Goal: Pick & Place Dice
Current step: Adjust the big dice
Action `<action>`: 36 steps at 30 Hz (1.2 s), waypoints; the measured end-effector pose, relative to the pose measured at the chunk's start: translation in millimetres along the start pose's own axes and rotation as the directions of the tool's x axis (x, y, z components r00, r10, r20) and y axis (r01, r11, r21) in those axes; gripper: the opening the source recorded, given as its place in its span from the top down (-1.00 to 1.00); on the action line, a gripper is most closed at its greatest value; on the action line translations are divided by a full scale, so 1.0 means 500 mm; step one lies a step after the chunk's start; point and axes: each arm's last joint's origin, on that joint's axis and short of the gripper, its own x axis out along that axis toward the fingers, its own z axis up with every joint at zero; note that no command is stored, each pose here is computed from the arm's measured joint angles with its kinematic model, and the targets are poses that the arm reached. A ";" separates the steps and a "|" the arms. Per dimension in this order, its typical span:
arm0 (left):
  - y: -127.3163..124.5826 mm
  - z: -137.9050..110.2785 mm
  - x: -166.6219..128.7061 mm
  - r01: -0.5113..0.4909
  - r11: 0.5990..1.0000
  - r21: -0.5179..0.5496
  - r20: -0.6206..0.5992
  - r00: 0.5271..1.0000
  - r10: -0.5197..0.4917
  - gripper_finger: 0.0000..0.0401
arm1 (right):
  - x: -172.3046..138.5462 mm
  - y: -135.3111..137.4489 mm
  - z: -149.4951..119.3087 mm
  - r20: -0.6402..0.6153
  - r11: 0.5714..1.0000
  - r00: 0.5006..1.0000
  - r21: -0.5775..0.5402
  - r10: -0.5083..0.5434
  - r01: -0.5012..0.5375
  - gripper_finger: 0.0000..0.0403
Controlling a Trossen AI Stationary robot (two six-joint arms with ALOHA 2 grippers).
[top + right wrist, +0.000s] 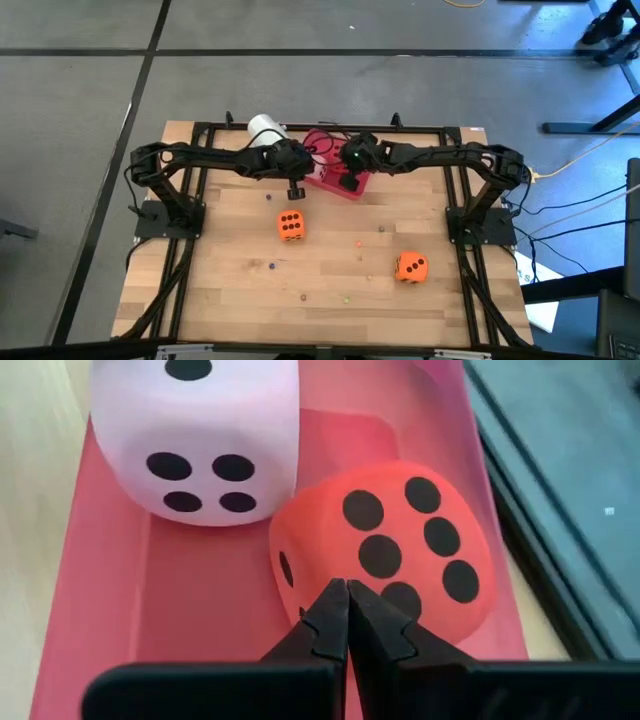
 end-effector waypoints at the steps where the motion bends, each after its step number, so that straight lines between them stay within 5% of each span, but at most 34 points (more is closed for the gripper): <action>1: 0.000 0.000 0.000 0.000 1.000 0.005 0.001 1.000 0.000 0.98 | -0.001 0.004 0.000 0.000 1.000 1.000 -0.013 -0.015 0.015 0.97; 8: 0.000 0.001 0.000 0.016 1.000 0.009 0.012 1.000 -0.016 0.98 | -0.009 0.029 -0.003 -0.016 0.989 0.990 -0.045 0.141 -0.142 0.97; 18: 0.000 0.002 0.000 0.016 1.000 0.011 0.017 1.000 -0.016 0.98 | 0.019 -0.006 -0.002 0.014 0.993 0.992 -0.002 0.122 -0.122 0.97; 24: 0.000 0.002 0.000 0.017 1.000 0.011 0.019 1.000 -0.017 0.98 | 0.051 0.001 -0.013 -0.001 0.971 0.971 -0.031 0.239 -0.239 0.97; 36: -0.002 0.003 0.000 0.037 0.999 0.010 0.026 0.999 -0.038 0.98 | 0.066 -0.023 0.008 0.117 0.996 0.990 -0.038 0.080 -0.076 0.97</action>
